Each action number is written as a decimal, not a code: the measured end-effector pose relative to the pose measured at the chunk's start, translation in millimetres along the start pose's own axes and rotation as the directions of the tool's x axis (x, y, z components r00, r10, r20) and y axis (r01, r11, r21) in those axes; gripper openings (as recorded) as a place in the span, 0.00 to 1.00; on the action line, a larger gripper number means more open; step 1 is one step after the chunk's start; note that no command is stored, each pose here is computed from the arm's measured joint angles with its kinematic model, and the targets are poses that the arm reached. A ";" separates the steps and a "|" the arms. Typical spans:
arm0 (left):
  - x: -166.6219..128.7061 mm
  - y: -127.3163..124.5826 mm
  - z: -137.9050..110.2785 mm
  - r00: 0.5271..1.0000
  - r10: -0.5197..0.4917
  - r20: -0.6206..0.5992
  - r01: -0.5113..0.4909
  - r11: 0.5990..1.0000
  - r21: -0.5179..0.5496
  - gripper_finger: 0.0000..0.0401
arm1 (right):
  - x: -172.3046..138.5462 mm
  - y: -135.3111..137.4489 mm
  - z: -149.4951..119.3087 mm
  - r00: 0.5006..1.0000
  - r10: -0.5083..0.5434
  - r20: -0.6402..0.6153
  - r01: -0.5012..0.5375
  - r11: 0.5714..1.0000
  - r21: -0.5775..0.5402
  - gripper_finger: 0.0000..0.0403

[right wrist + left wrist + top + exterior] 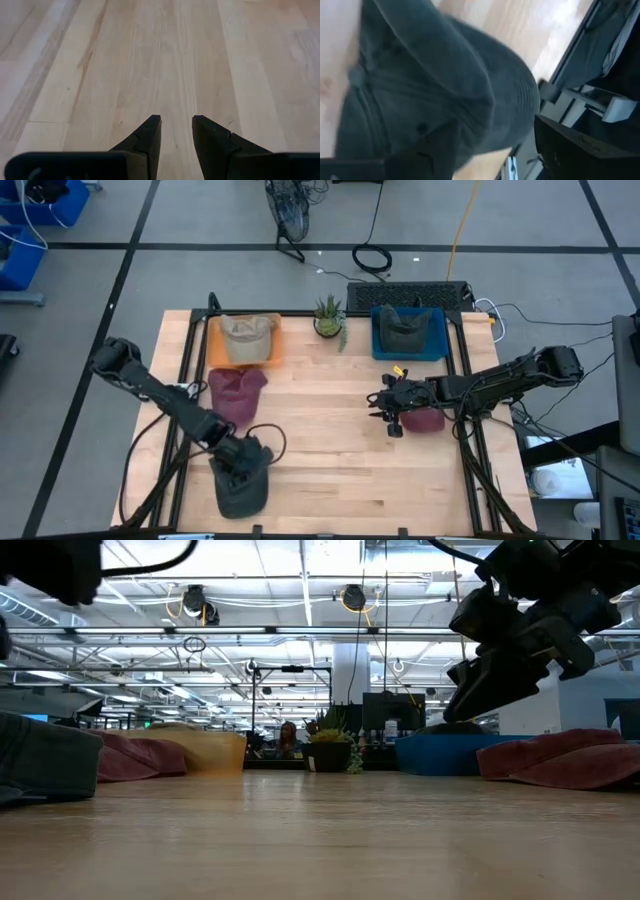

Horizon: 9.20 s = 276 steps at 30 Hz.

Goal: Pick & Place hat
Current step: Put the black cap into the blue bin

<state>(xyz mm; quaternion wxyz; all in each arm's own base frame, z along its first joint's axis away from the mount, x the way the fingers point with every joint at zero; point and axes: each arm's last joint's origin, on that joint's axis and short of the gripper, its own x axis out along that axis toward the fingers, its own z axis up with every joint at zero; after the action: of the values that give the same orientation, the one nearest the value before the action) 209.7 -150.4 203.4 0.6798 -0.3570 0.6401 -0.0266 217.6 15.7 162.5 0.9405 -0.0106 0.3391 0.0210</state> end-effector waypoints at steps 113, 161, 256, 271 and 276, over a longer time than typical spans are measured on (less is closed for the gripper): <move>-40.1 56.7 251.3 0.646 -0.065 0.760 -0.362 0.851 0.381 0.45 | -92.0 -8.4 -1.2 0.963 -0.228 0.141 0.221 0.973 0.061 0.24; -178.6 19.8 123.4 0.203 -0.041 0.978 -0.529 0.836 0.145 0.34 | 61.6 -45.6 64.4 0.994 -0.061 -0.094 0.050 0.992 -0.113 0.27; -174.2 22.6 122.7 0.240 -0.016 0.971 -0.535 0.832 0.146 0.34 | -99.3 -159.4 11.9 0.778 -0.498 -0.383 0.254 0.808 -0.532 0.03; -174.2 22.6 122.8 0.240 -0.016 0.971 -0.534 0.833 0.146 0.34 | -101.6 -160.3 14.9 0.724 -0.572 -0.385 0.366 0.792 -0.489 0.26; -174.2 22.6 122.7 0.240 -0.016 0.971 -0.535 0.832 0.146 0.34 | -108.5 -153.1 27.0 0.692 -0.655 -0.303 0.503 0.740 -0.447 0.30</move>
<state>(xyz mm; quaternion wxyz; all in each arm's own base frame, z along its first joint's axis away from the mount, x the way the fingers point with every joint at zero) 278.2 7.7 330.9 0.9778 -0.0158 0.1346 0.1595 158.5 -139.8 253.4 0.7789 -0.2797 0.5130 -0.2279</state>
